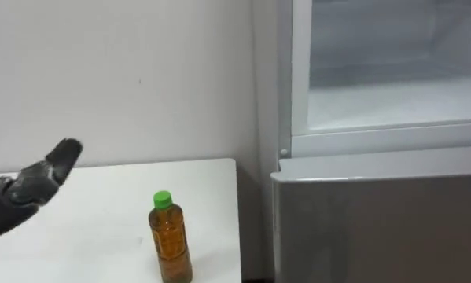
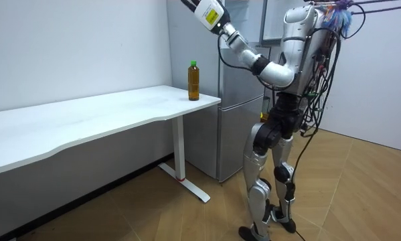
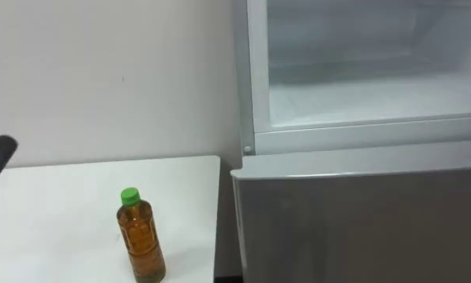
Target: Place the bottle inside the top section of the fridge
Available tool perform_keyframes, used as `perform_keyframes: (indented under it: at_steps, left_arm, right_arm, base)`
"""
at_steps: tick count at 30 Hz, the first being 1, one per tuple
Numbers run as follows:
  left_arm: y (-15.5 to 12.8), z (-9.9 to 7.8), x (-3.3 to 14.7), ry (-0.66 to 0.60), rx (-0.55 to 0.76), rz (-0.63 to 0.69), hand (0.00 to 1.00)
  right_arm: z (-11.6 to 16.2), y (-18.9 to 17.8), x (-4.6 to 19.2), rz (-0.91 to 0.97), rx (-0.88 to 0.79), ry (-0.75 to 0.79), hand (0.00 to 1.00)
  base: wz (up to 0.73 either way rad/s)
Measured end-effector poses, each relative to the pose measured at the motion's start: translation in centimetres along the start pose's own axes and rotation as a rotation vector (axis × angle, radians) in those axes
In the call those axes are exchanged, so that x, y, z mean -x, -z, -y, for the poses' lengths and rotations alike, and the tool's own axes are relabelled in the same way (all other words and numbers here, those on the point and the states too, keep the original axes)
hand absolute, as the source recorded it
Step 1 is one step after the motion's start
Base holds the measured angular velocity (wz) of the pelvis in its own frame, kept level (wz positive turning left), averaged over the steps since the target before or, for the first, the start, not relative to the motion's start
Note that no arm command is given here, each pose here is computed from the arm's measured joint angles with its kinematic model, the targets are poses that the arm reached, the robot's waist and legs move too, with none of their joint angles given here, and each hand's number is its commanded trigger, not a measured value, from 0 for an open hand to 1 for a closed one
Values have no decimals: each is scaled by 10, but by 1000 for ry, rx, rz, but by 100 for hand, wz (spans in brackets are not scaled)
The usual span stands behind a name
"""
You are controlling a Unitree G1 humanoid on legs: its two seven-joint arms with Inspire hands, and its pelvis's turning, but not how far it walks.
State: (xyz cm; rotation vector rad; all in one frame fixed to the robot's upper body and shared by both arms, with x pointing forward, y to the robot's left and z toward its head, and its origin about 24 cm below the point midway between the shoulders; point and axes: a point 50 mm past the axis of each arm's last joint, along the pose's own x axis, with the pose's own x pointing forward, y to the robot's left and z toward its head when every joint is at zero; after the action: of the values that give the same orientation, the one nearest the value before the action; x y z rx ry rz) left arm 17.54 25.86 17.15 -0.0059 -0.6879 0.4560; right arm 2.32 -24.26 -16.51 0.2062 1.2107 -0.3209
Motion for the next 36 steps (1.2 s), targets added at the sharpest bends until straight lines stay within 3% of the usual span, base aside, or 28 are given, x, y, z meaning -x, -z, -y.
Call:
perform_keyframes:
  at_steps: [3, 6, 8, 9, 11, 12, 14, 15, 17, 18, 20, 23, 28, 36]
  left_arm:
    - [15, -23, 10, -110, -75, -82, 0]
    - [48, -51, 36, -224, -164, -282, 0]
    - [79, -69, 70, -322, -189, -493, 0]
    - [85, -72, 78, -339, -197, -539, 0]
    - [109, -84, 117, -381, -238, -734, 0]
    - [115, -87, 127, -390, -251, -782, 0]
    - [135, -99, 170, -425, -299, -987, 0]
    - [139, -101, 182, -430, -317, -1041, 0]
    - [148, -107, 229, -430, -376, -1249, 0]
    - [149, -108, 239, -425, -383, -1295, 0]
    - [145, -111, 277, -388, -422, -1459, 0]
    - [138, -115, 314, -370, -465, -1629, 0]
    - [125, -125, 342, -404, -528, -1768, 0]
    - [121, -120, 360, -99, -707, -1924, 0]
  right_arm:
    - [2, 2, 2, 6, -11, 6, 0]
    - [5, 6, 3, -4, -20, 17, 0]
    - [3, 5, 3, -1, -23, 14, 0]
    - [3, 5, 3, -1, -24, 13, 0]
    - [3, 6, 4, -4, -25, 13, 0]
    - [4, 7, 4, -6, -30, 16, 0]
    - [6, 7, 4, -4, -47, 27, 0]
    - [7, 7, 4, -4, -48, 29, 0]
    - [7, 8, 5, -5, -50, 26, 0]
    - [6, 7, 5, -1, -50, 22, 0]
    - [6, 10, 5, -8, -52, 21, 0]
    - [6, 12, 6, -13, -52, 28, 0]
    - [7, 14, 6, -18, -56, 44, 0]
    - [5, 9, 4, -15, -45, 33, 0]
  base:
    - [7]
    - [7]
    - [0]
    - [0]
    - [0]
    - [0]
    - [3]
    - [0]
    - [0]
    - [0]
    - [0]
    - [0]
    - [0]
    - [2]
